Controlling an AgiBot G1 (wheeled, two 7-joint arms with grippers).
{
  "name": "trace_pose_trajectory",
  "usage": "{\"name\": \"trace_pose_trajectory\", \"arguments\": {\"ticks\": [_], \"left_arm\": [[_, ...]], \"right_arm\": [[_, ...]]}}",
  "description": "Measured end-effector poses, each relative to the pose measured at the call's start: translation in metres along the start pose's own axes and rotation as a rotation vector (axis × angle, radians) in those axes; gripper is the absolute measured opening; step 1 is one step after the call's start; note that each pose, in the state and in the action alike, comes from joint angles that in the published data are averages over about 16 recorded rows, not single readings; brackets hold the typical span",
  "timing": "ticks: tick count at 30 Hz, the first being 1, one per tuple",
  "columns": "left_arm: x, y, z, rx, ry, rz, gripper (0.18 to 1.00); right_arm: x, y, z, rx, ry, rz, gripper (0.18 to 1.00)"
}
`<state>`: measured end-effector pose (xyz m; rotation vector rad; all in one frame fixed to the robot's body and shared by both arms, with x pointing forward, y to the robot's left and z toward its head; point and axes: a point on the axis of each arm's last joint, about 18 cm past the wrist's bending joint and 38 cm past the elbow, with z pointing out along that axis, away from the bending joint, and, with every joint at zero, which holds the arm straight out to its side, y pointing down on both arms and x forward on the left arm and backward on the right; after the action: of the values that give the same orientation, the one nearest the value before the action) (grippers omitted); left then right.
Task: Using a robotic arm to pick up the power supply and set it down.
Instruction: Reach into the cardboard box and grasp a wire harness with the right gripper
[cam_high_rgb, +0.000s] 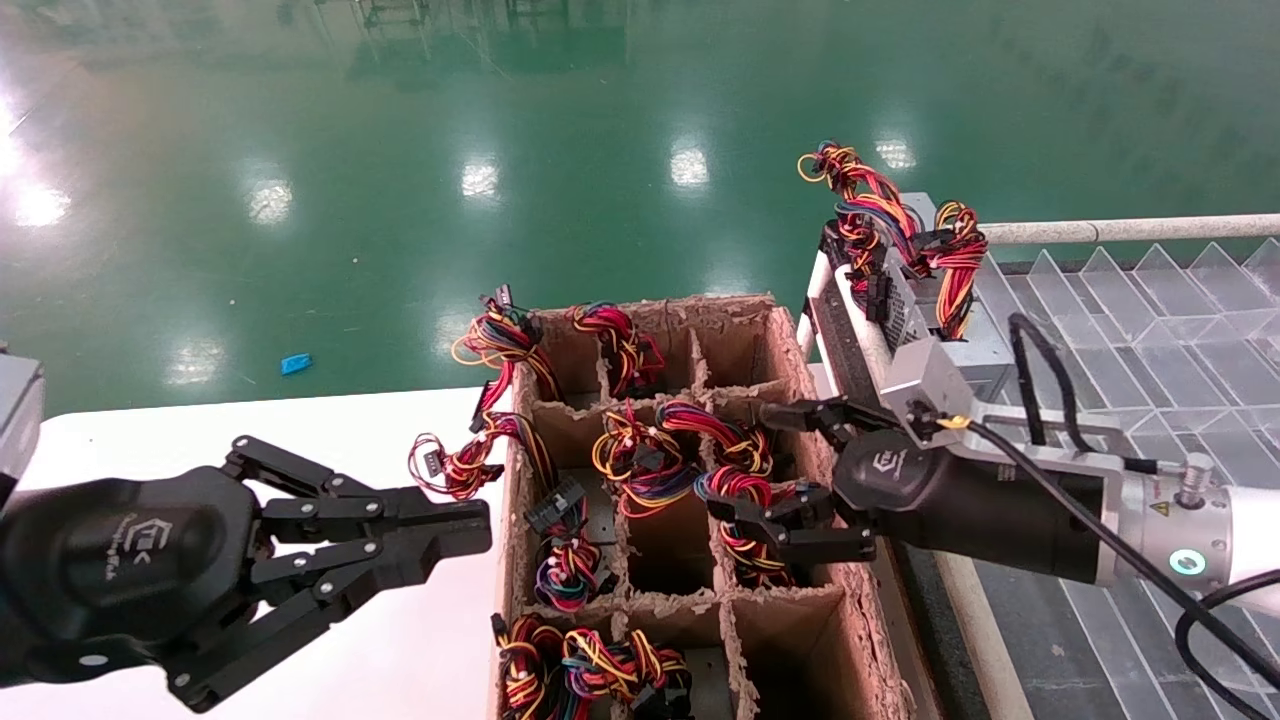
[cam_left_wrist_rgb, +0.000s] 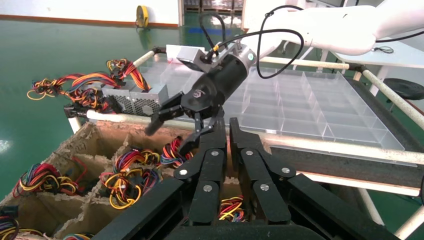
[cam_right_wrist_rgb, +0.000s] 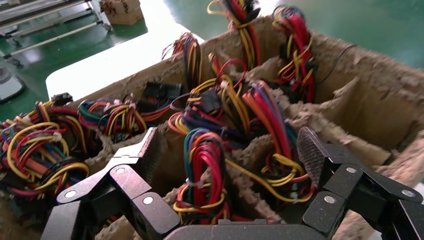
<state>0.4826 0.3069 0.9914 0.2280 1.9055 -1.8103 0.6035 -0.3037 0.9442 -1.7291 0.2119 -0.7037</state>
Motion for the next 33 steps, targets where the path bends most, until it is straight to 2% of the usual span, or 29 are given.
{"name": "trace_pose_trajectory", "arguments": {"ticks": [9, 15, 33], "left_arm": [[0.0, 0.0, 0.0, 0.0, 0.0, 0.0, 0.205], [0.0, 0.0, 0.0, 0.0, 0.0, 0.0, 0.193], [0.0, 0.0, 0.0, 0.0, 0.0, 0.0, 0.191]], "right_arm": [[-0.004, 0.013, 0.006, -0.04, -0.023, 0.018, 0.94], [-0.006, 0.018, 0.006, -0.059, -0.027, 0.021, 0.859], [-0.01, 0.021, -0.004, -0.096, -0.023, 0.019, 0.458]]}}
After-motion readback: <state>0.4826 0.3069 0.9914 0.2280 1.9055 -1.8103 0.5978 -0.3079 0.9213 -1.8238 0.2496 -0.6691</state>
